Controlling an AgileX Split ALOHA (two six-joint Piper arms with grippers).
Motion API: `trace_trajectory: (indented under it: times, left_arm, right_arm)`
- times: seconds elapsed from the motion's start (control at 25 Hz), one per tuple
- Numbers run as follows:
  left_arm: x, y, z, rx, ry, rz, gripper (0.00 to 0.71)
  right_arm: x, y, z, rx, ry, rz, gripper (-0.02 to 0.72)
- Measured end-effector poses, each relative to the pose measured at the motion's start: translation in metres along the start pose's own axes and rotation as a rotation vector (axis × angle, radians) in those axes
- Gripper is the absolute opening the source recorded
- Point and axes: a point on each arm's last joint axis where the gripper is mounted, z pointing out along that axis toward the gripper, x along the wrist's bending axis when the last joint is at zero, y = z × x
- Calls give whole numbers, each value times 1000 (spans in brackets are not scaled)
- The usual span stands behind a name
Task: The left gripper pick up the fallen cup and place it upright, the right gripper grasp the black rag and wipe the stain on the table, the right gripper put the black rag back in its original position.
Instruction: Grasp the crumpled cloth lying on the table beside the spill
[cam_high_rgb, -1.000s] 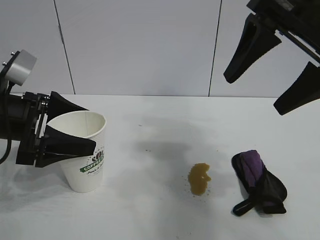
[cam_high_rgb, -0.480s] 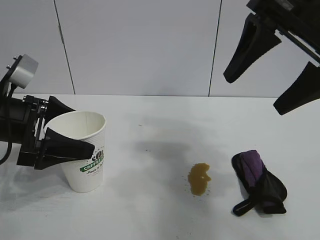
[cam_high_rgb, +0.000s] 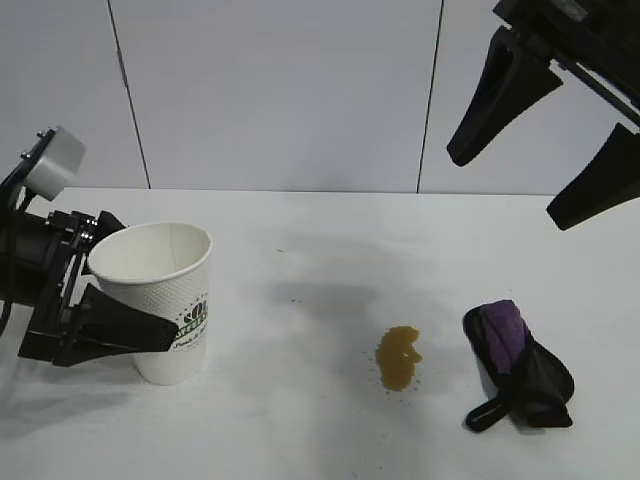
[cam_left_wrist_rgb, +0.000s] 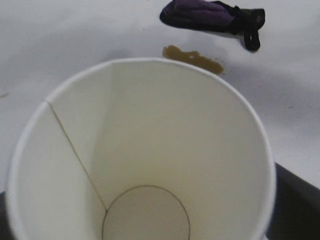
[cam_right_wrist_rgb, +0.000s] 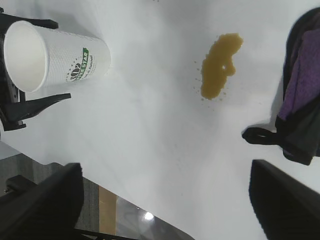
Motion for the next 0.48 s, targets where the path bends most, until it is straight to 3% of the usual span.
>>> trace_trajectory:
  times: [0.28, 0.48]
  left_arm:
    - [3, -5, -7, 64, 26, -62, 676]
    - [11, 3, -39, 130, 98, -100, 676]
  right_arm:
    - [0, 0, 0, 0, 0, 0, 623]
    - [0, 0, 0, -1, 0, 0, 623]
